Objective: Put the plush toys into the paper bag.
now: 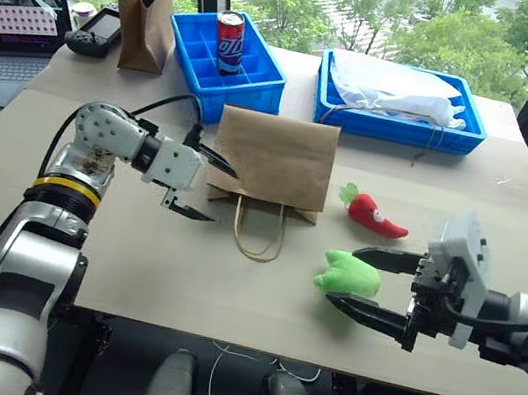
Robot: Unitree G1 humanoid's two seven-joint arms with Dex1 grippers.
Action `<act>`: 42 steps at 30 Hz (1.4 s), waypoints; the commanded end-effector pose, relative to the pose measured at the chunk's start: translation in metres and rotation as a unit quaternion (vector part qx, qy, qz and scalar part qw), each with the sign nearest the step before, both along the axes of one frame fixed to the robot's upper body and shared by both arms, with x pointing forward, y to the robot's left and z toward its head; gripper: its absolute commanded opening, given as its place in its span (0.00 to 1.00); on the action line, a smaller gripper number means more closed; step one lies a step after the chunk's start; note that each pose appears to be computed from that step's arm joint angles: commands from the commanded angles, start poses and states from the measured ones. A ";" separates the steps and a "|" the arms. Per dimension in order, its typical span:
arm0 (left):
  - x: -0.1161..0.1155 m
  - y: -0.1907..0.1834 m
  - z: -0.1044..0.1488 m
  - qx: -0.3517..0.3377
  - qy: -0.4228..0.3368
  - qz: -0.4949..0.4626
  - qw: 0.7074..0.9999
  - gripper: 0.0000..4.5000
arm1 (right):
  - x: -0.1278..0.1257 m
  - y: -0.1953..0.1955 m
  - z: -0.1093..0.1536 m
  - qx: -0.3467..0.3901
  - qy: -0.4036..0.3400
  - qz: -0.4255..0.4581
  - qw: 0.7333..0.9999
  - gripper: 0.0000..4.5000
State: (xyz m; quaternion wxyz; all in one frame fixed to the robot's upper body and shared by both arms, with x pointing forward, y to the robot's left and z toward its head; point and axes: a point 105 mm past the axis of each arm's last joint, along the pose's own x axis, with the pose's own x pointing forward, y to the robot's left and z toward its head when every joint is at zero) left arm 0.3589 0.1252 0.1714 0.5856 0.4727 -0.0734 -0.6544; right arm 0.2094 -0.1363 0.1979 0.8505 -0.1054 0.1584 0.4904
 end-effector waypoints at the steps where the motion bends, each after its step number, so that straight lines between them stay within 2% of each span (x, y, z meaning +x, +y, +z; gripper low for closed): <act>1: 0.004 -0.016 0.000 0.003 -0.042 -0.023 0.999 1.00 | -0.003 -0.001 0.007 -0.009 -0.027 -0.013 1.000 1.00; 4: 0.006 -0.025 -0.010 0.017 -0.037 -0.027 0.999 1.00 | -0.002 -0.005 0.007 -0.017 -0.033 -0.031 0.999 1.00; 7: 0.006 -0.033 -0.014 0.017 -0.028 -0.033 0.999 0.84 | -0.001 -0.008 0.007 -0.023 -0.039 -0.047 0.998 1.00; 9: 0.007 -0.040 -0.014 0.006 -0.017 -0.035 0.999 0.70 | -0.002 -0.009 0.006 -0.025 -0.041 -0.053 0.997 1.00; 12: 0.006 -0.045 -0.012 -0.011 0.001 -0.038 0.999 0.42 | -0.003 -0.011 0.002 -0.030 -0.034 -0.061 0.997 1.00; 13: 0.006 -0.046 -0.008 -0.023 0.012 -0.036 0.999 0.36 | -0.005 -0.012 -0.002 -0.035 -0.025 -0.064 0.997 1.00; 17: 0.009 -0.050 0.009 -0.071 0.053 -0.026 0.996 0.03 | -0.010 -0.017 -0.019 -0.057 0.002 -0.076 0.995 1.00; 22: -0.003 -0.063 0.060 -0.131 0.114 -0.049 0.984 0.01 | -0.007 -0.021 -0.031 -0.043 0.004 -0.106 0.993 1.00; 26: -0.018 -0.063 0.080 -0.132 0.154 -0.033 0.979 0.01 | -0.001 -0.016 -0.039 -0.015 -0.002 -0.122 0.992 1.00; 31: -0.031 -0.063 0.089 -0.126 0.204 0.011 0.971 0.00 | 0.016 0.005 -0.035 0.046 -0.035 -0.138 0.989 0.70; 40: -0.035 -0.068 0.087 -0.133 0.222 0.050 0.965 0.00 | 0.058 0.063 -0.035 0.108 -0.060 -0.133 0.983 0.01; 42: -0.035 -0.071 0.091 -0.146 0.235 0.060 0.959 0.00 | 0.077 0.071 -0.044 0.126 -0.060 -0.144 0.980 0.01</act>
